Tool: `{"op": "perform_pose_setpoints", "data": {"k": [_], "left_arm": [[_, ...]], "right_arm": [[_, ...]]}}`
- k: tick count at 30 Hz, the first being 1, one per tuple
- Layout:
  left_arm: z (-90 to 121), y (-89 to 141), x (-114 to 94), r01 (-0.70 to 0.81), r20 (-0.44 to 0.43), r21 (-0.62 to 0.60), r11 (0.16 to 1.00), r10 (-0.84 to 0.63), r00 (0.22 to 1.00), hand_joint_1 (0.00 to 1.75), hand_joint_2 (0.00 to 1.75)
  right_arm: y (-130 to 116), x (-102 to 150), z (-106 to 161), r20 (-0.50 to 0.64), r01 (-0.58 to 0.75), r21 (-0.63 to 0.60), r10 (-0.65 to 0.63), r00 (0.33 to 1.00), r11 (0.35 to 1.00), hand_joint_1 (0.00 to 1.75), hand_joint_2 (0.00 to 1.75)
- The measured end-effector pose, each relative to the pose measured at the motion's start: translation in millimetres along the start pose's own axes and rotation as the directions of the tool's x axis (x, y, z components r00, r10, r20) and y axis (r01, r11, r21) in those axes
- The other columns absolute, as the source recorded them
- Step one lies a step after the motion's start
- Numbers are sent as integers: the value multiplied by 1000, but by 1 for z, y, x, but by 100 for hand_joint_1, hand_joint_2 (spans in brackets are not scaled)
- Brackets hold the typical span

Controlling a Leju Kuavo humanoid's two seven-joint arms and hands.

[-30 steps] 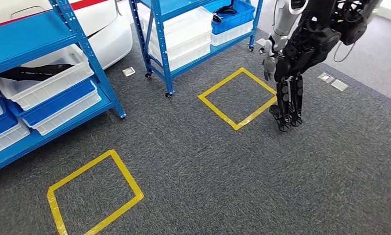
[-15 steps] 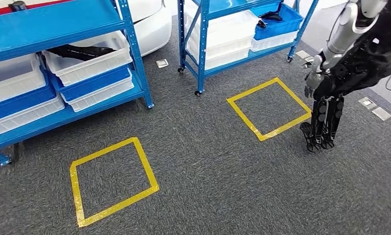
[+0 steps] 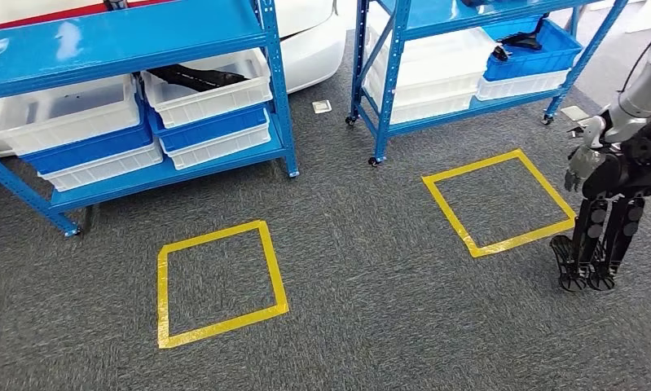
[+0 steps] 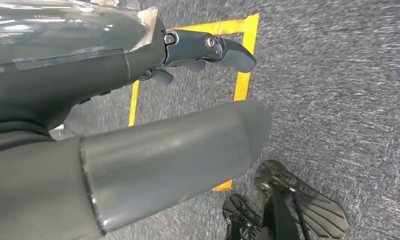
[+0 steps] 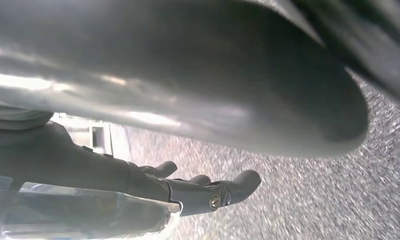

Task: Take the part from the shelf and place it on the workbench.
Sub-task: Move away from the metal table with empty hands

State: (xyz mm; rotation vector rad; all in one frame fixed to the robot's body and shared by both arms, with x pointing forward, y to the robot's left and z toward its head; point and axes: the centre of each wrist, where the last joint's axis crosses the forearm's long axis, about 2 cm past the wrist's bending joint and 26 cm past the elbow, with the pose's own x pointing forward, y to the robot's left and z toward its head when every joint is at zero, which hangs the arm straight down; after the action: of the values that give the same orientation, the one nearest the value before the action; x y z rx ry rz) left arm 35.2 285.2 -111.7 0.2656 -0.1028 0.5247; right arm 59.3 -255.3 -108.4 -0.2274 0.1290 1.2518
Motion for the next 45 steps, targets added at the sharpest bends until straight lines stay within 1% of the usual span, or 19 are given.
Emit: {"op": "perform_pose_setpoints", "data": {"k": [10,14,19,23,28,40,45], "left_arm": [[0,0,3,-3,1,11,1000,3,1000,0,0],[0,0,2,-5,-1,15,1000,5,1000,0,0],[1,-3,1,-20,-6,35,999,20,1000,0,0],[3,-7,-1,-24,-13,38,999,24,1000,0,0],[3,-6,-4,-24,-20,42,999,24,1000,0,0],[4,-11,-2,-37,-16,62,997,38,999,0,0],[5,-14,-5,-49,-2,65,997,49,999,0,0]], "right_arm": [[4,-3,-1,5,-1,2,1,1000,1000,0,0],[2,-3,-1,9,0,-7,0,1000,1000,0,0],[-7,-1,0,26,-17,-30,17,1000,999,0,0],[-4,-3,-1,22,-34,-24,34,999,999,0,0],[-4,0,0,30,-41,-24,42,999,999,0,0],[-1,-4,-1,22,-82,-28,83,996,996,0,0],[-4,-6,-2,18,-61,-28,61,998,998,0,0]]}}
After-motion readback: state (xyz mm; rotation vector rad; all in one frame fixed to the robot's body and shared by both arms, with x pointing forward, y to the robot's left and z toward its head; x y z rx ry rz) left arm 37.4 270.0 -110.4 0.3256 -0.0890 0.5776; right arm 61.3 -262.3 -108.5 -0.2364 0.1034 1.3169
